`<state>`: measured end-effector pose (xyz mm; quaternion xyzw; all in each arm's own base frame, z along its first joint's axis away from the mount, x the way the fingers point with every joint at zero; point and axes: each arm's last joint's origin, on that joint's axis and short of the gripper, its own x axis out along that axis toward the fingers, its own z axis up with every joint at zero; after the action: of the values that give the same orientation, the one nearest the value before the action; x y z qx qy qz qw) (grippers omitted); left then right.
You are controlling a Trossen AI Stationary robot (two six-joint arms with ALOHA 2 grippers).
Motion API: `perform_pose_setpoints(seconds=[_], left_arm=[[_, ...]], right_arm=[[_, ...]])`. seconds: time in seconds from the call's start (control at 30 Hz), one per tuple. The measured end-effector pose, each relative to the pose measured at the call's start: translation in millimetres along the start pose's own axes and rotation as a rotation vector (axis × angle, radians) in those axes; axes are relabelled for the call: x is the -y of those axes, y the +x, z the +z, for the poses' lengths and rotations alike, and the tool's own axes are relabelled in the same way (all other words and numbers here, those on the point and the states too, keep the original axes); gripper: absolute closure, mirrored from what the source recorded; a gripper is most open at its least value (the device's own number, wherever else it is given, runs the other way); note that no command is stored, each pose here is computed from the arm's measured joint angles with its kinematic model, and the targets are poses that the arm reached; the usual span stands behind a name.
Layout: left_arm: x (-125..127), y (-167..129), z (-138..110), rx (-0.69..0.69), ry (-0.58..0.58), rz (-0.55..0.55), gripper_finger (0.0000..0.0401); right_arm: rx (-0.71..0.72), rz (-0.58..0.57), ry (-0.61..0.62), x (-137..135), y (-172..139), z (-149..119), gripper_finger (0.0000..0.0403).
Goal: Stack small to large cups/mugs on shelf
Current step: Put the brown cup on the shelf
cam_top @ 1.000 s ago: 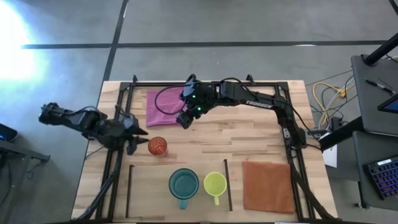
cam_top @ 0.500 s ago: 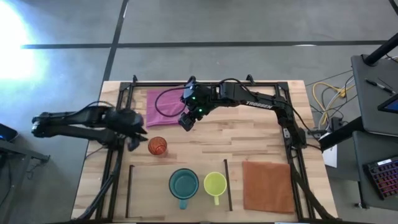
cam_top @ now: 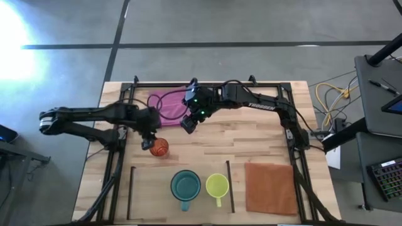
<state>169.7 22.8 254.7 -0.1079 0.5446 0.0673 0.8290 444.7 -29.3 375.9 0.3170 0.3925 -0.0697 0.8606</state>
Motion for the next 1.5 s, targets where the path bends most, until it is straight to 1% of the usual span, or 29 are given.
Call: perform_pose_setpoints(seconds=[0.13, 0.23, 0.37, 0.6, 0.67, 0.77, 0.83, 0.93, 1.0, 1.13, 1.27, 1.43, 1.5], left_arm=[[0.6, 0.4, -1.8, -0.003, 0.053, -0.03, 0.0251], [0.5, 1.4, -3.6, -0.003, 0.074, -0.039, 0.0251], [1.2, 8.1, -4.0, -0.005, 0.081, -0.076, 0.0251], [0.3, 26.0, 0.9, -0.047, 0.084, -0.06, 0.0251], [0.1, 30.3, 2.9, -0.066, 0.087, -0.057, 0.0258], [0.0, 36.0, 4.9, -0.093, 0.095, -0.055, 0.0286], [-0.1, 38.7, 5.2, -0.109, 0.094, -0.054, 0.0318], [-0.2, 40.0, 5.6, -0.116, 0.091, -0.052, 0.0378], [-0.1, 37.7, 6.7, -0.106, 0.077, -0.044, 0.0393], [0.5, 20.2, 11.1, -0.056, 0.055, -0.013, 0.0399], [3.2, -11.2, 14.9, -0.041, 0.02, -0.006, 0.0399], [13.4, -70.7, 18.9, -0.041, -0.042, -0.011, 0.04], [19.6, -97.8, 21.5, -0.017, -0.067, -0.021, 0.04]], right_arm=[[-0.003, 0.001, -0.003, -1.5, 0.3, -1.2, 0.0225], [-0.004, 0.001, -0.004, -2.0, 0.4, -1.6, 0.0225], [-0.002, -0.002, -0.014, -2.5, 0.5, -2.0, 0.0225], [0.01, -0.02, -0.024, -2.0, 0.5, -1.6, 0.0225], [0.009, -0.02, -0.026, -2.0, 0.6, -1.7, 0.0225], [0.006, -0.022, -0.03, -1.8, 0.6, -1.9, 0.0225], [0.003, -0.024, -0.03, -1.6, 0.6, -2.2, 0.0225], [-0.013, -0.035, -0.03, -0.5, 0.5, -3.8, 0.0225], [-0.032, -0.047, -0.03, 0.7, 0.4, -5.7, 0.0225], [-0.067, -0.068, -0.035, 2.9, 0.2, -8.9, 0.0225], [-0.085, -0.08, -0.044, 4.0, -0.1, -10.7, 0.0225], [-0.099, -0.087, -0.06, 4.8, -0.4, -11.9, 0.0225], [-0.107, -0.092, -0.063, 5.3, -0.6, -12.8, 0.0225]])
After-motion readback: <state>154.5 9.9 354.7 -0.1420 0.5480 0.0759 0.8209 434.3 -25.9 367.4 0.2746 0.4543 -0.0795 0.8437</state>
